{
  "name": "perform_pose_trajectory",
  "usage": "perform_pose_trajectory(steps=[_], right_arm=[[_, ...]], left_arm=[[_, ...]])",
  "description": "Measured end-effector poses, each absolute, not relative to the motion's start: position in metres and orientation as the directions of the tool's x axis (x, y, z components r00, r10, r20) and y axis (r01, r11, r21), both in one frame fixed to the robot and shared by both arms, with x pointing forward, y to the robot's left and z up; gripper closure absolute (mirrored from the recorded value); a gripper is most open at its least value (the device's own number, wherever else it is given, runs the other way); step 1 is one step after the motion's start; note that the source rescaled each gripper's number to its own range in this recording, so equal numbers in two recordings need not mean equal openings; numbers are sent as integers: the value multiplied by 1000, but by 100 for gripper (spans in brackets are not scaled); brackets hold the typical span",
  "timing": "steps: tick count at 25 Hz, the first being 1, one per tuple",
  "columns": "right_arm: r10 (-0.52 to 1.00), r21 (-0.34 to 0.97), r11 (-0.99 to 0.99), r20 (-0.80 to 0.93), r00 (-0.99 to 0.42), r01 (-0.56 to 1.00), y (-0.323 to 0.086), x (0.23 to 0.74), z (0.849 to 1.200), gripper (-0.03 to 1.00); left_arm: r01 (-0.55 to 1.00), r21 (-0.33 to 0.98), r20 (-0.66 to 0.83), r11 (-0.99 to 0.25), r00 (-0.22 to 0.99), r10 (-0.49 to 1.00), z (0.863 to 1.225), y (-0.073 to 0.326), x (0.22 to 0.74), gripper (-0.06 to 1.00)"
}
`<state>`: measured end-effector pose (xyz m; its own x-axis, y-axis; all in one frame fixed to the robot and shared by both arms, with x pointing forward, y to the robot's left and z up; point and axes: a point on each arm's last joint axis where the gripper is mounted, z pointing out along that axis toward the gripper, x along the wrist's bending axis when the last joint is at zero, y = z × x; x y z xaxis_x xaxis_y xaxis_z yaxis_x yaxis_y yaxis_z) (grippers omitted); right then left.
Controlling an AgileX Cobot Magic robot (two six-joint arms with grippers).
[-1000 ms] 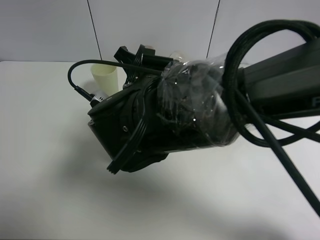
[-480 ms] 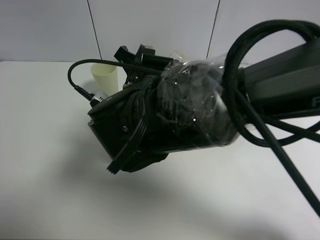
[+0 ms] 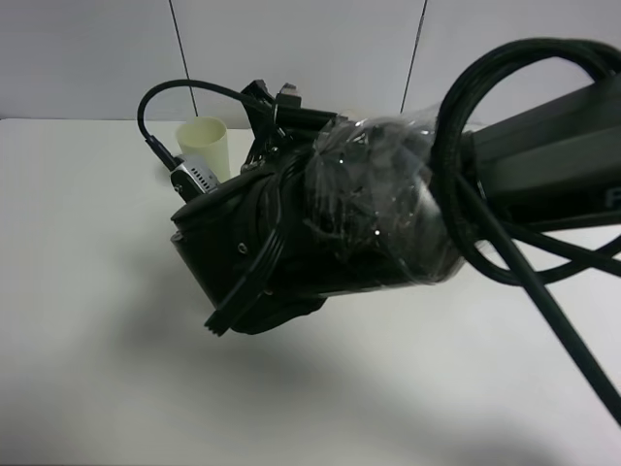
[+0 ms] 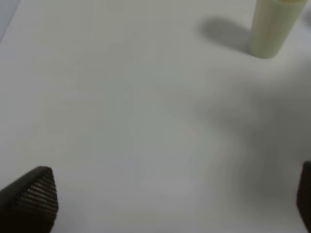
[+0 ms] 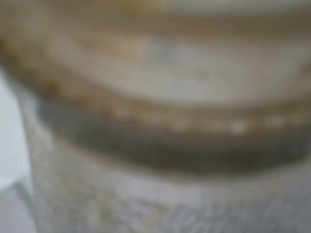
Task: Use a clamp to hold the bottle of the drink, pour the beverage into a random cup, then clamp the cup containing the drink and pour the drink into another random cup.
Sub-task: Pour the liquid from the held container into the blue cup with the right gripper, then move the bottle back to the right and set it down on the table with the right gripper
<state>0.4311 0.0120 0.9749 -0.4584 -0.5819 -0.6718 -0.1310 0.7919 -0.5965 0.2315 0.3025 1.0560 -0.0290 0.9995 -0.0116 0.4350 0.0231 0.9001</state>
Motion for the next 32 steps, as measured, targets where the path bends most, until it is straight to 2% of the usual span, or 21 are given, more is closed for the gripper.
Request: perform_pose_trajectory(steps=[8, 13, 19, 27, 32], right_arm=[[-225, -294, 955, -799, -558, 35, 12, 427, 967, 97], [-19, -114, 987, -785, -619, 114, 13, 421, 963, 97], [241, 121, 966, -744, -624, 230, 9, 423, 981, 97], [475, 308, 877, -678, -561, 370, -8, 433, 1008, 97], [552, 352, 831, -620, -558, 431, -14, 443, 1007, 97]], left_arm=[[435, 900, -12, 23, -29, 1000, 1056, 303, 232, -6], [435, 900, -12, 23, -29, 1000, 1056, 303, 232, -6], [435, 900, -12, 23, -29, 1000, 1056, 303, 232, -6], [435, 900, -12, 23, -29, 1000, 1056, 303, 232, -6], [435, 900, -12, 23, -29, 1000, 1056, 303, 232, -6]])
